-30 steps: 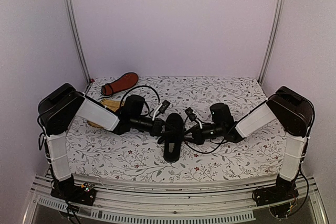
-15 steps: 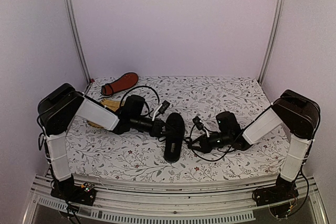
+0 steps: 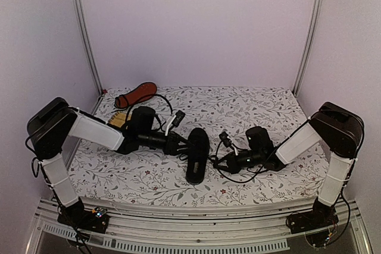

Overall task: Tie the shoes
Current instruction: Pull the crossed shoelace from the shoe.

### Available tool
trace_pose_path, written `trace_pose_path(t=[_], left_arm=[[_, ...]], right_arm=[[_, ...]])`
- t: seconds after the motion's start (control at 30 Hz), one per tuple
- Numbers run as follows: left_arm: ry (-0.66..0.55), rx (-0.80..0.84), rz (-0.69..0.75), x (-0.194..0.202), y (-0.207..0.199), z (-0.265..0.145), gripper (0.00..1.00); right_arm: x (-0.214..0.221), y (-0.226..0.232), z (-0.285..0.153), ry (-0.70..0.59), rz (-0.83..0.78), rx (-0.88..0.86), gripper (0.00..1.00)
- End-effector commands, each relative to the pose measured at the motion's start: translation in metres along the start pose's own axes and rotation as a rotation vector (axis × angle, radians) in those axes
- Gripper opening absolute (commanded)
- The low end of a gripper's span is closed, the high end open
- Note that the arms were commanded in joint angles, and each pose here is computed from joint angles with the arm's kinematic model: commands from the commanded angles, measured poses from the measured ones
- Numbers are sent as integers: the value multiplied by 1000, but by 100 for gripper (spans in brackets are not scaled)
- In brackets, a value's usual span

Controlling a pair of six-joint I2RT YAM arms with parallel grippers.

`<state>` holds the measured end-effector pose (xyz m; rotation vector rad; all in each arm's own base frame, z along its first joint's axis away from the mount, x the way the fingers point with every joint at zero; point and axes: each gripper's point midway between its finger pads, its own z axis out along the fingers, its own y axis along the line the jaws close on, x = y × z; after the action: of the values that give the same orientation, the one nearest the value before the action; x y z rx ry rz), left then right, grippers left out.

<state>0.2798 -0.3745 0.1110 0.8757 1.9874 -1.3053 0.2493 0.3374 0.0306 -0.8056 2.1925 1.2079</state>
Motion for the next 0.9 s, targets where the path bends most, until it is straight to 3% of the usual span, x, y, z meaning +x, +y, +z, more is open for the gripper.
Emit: trace_pose_path(t=[0.0, 0.87], left_arm=[[35, -34, 10, 11, 5, 0, 40], [163, 3, 64, 27, 1, 38, 34]], right_arm=[[-3, 1, -3, -13, 16, -2, 2], [-7, 1, 1, -15, 21, -13, 2]])
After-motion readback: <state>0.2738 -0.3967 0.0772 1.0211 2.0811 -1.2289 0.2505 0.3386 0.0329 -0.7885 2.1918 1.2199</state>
